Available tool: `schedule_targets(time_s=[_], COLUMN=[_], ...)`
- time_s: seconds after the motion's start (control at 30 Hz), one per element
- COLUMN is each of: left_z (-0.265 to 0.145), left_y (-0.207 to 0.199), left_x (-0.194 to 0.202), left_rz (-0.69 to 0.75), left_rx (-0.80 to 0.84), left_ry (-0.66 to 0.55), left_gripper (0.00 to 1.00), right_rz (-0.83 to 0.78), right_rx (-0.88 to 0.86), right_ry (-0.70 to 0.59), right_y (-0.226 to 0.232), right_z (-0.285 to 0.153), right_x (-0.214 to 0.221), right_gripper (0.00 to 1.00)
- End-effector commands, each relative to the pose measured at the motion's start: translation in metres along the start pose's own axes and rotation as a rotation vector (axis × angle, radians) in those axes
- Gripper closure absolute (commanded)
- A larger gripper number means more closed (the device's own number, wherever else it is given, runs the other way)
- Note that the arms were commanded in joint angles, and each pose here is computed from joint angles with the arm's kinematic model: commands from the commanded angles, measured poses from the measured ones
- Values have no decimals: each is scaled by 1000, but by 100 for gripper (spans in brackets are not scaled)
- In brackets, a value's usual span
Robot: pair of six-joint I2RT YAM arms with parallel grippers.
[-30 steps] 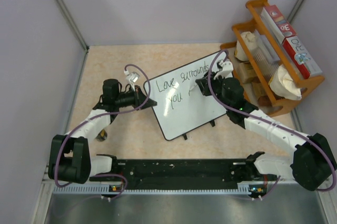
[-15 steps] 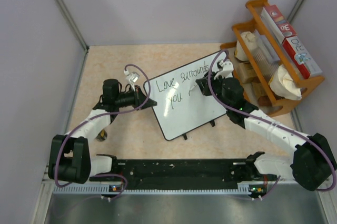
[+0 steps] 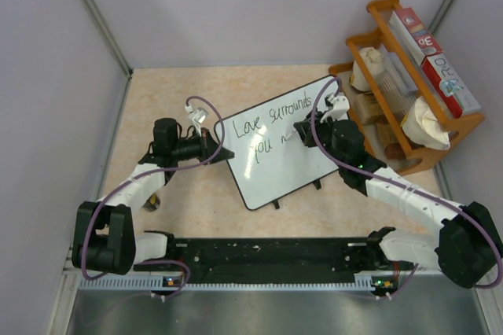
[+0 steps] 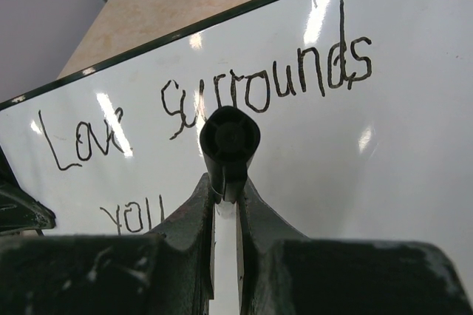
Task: Write a sentence on the whiteboard
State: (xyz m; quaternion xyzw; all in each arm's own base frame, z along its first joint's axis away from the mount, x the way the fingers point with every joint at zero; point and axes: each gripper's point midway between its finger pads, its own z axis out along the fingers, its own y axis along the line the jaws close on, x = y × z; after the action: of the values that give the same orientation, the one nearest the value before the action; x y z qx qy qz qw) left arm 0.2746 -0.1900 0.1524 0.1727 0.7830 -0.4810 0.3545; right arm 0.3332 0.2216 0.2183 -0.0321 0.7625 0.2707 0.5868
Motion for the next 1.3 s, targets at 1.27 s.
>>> schedule_targets(time_s=[1.27], left_z=[4], left_y=[37], left_x=[22], left_rz=[205], left_rx=[-124], left_ry=[61], left_gripper=[100], right_rz=[3], right_rx=[26], right_ry=[-116], right_y=[1], right_z=[4], right_x=[-42], right_gripper=[100])
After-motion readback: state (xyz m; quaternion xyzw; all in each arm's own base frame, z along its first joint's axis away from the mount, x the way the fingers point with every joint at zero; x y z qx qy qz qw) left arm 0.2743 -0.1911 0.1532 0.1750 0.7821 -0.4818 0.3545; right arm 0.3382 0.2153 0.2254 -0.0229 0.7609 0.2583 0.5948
